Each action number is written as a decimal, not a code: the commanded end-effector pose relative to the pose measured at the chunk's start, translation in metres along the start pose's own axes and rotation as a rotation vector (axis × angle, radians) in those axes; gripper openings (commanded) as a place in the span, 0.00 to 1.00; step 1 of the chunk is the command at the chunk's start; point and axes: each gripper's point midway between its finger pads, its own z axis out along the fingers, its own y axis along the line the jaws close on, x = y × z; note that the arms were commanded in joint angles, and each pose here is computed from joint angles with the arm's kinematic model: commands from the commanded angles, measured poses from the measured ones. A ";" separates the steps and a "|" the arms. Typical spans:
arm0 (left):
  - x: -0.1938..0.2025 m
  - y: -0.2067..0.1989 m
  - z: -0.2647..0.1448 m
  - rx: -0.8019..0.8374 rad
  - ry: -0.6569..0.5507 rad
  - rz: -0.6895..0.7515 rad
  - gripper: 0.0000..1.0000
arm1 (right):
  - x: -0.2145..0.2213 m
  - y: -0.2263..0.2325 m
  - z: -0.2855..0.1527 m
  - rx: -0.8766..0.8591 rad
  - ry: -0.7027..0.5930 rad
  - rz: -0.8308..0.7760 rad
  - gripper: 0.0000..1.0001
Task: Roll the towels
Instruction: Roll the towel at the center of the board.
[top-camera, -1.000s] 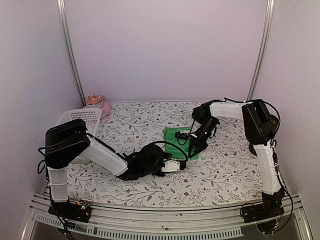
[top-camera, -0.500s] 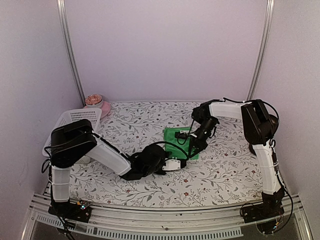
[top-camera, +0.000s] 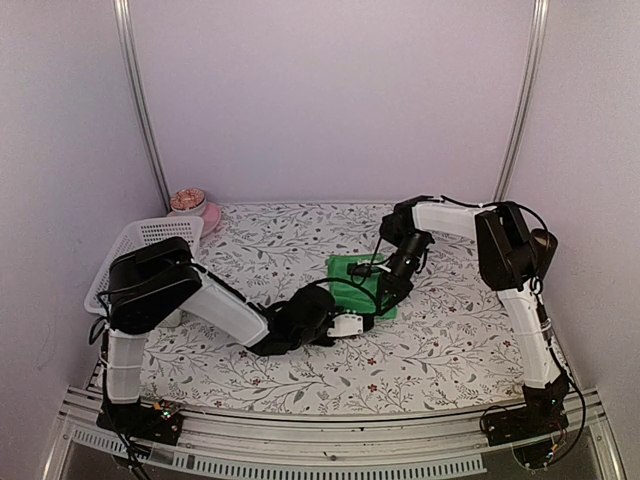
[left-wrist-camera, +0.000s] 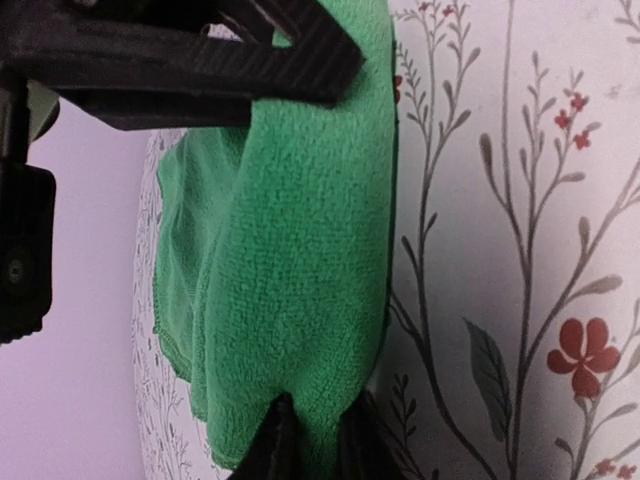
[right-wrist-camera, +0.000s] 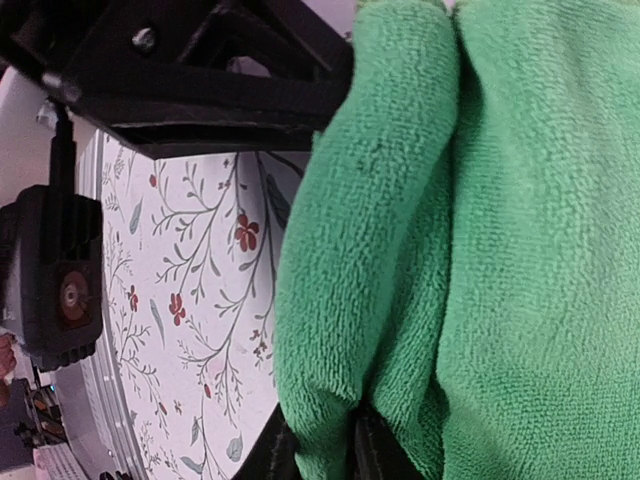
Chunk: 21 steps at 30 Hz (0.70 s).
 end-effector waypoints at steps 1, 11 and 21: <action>0.048 -0.047 0.008 0.167 0.147 0.032 0.06 | 0.015 -0.032 0.015 0.057 0.062 0.008 0.26; 0.050 -0.051 0.006 0.241 0.185 -0.065 0.00 | -0.016 -0.032 -0.063 0.282 -0.066 -0.087 0.57; 0.036 -0.037 -0.001 0.399 0.152 -0.282 0.00 | -0.006 0.004 -0.128 0.645 -0.227 -0.408 0.78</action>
